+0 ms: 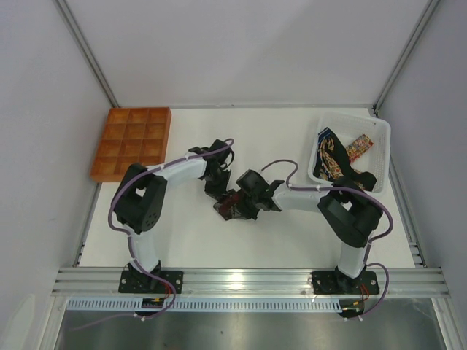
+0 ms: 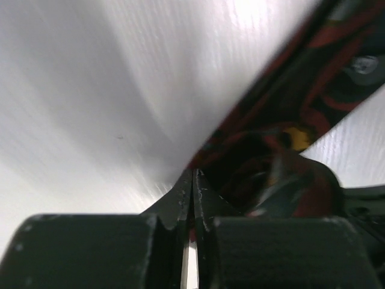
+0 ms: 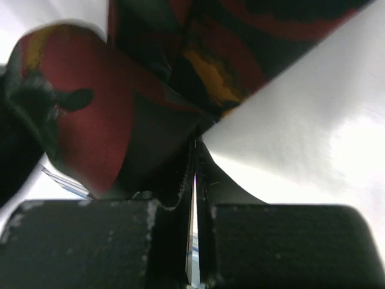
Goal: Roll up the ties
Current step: Roll the tie
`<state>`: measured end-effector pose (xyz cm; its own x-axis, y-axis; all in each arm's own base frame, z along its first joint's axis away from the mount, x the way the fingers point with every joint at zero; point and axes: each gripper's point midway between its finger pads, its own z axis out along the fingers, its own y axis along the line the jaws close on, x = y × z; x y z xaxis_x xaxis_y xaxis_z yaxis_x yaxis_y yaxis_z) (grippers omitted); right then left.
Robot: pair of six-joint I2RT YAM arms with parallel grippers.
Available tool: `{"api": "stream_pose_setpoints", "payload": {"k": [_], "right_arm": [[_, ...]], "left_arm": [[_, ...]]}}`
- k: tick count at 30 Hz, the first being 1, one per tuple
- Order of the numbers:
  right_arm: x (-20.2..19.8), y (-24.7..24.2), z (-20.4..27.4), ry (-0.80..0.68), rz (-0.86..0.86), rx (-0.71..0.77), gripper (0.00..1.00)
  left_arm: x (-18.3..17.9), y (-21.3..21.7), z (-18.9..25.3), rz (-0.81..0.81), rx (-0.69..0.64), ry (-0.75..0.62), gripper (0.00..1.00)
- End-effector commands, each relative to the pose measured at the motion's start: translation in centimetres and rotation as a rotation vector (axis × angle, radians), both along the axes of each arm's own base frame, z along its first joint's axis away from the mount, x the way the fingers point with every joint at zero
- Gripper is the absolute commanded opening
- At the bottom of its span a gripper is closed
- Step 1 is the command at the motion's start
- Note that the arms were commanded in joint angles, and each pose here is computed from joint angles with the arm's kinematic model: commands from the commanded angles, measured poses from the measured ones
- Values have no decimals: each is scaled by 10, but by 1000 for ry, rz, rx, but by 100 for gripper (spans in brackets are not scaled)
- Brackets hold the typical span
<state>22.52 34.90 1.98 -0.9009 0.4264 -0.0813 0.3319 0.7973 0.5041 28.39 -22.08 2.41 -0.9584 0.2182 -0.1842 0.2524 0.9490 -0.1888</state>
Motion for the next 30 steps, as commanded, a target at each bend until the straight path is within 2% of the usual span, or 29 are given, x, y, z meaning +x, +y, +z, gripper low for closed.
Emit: {"api": "stream_pose_setpoints", "payload": {"k": [1, 6, 12, 14, 17, 22, 23, 25, 30], "right_arm": [[19, 18, 16, -55, -9, 28, 0], [12, -2, 19, -68, 11, -4, 0], [-8, -26, 14, -62, 40, -41, 0], [-13, -29, 10, -57, 58, -48, 0], [-15, -23, 10, -61, 101, -20, 0], [-9, -15, 11, -78, 129, -22, 0], [-7, -14, 11, -83, 135, -30, 0], [1, -4, 16, -100, 137, -14, 0], [20, 33, 27, -90, 126, 48, 0]], "left_arm": [[-4, -15, 26, -41, -93, -36, 6], [0, 0, 30, -29, -10, -62, 7], [18, 27, 32, 34, 133, -92, 25], [21, 30, 33, 44, 136, -96, 27], [25, 29, 32, 53, 112, -97, 25], [19, 25, 22, 65, 56, -53, 16], [18, 23, 21, 59, 44, -46, 14], [10, 11, 16, 33, -19, -11, 2], [-8, -9, 15, 11, -84, 27, 0]]}}
